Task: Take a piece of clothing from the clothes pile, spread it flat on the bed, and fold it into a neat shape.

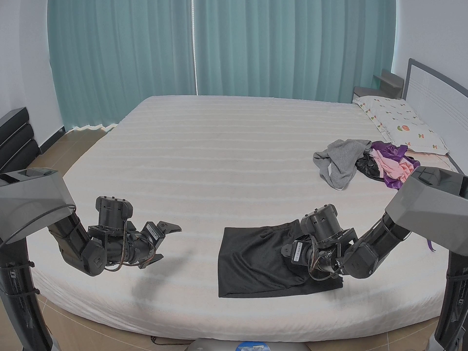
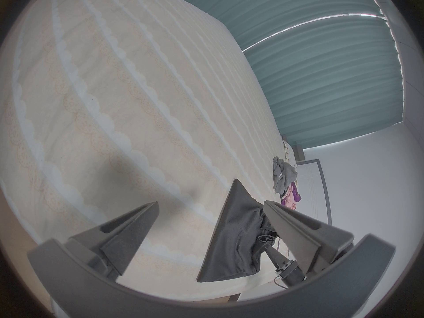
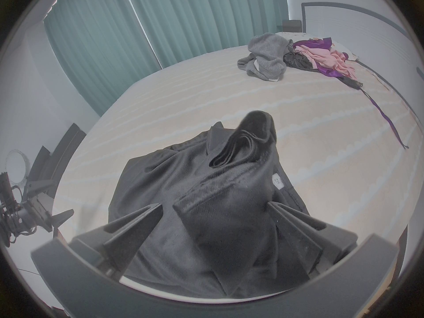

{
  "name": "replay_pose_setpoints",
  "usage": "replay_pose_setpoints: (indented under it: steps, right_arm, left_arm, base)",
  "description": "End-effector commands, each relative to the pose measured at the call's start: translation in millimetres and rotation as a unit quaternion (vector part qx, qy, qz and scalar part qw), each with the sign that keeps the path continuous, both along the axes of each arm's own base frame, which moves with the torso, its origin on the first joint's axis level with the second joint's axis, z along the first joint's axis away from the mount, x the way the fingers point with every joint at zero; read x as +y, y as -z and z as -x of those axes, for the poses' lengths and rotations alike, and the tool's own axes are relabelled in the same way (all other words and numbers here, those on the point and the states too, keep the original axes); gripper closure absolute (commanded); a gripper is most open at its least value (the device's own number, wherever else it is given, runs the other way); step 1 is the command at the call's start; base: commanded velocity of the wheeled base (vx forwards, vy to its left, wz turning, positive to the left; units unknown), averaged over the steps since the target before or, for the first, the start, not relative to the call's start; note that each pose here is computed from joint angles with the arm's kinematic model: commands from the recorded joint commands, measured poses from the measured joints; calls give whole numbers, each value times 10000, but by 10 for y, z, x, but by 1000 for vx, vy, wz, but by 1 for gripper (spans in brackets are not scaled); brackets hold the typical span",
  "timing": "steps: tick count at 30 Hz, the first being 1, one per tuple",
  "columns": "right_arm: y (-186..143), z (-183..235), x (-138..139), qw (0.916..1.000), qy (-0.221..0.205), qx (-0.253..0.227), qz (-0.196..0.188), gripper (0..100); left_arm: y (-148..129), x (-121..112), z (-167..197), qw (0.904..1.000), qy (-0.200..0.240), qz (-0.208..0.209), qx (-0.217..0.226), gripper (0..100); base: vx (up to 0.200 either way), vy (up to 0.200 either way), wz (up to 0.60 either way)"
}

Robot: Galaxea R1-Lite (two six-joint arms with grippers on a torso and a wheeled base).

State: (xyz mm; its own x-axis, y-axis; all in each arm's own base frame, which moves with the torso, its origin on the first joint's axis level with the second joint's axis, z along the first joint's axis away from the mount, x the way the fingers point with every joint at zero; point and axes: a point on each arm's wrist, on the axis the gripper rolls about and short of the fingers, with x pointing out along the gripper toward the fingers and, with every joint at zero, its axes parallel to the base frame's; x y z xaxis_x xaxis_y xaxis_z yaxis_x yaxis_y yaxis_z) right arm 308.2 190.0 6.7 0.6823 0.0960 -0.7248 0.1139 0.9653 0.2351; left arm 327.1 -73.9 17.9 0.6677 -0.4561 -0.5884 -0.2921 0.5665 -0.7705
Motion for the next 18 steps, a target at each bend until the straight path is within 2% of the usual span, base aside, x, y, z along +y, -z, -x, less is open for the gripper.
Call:
replay_pose_setpoints:
  steps: [1,5,8,12,18]
  right_arm:
    - [113,-78,110,9999,-99,51,121,0]
    - [135,-60,167,9997,-183,80,172,0]
    - [197,-67,143,9989,-241,192,352,0]
    - [263,-106,66,9983,-92,244,513,0]
    - [184,-168,-130,9985,228,225,451,0]
  left_arm:
    - [9,0,-1,10000,0,-2,10,0]
    - [9,0,-1,10000,5,-7,6,0]
    - [9,0,-1,10000,5,-7,6,0]
    - [9,0,-1,10000,5,-7,6,0]
    - [9,0,-1,10000,5,-7,6,0]
  base:
    - [0,0,0]
    - [0,0,0]
    - [0,0,0]
    - [0,0,0]
    - [0,0,0]
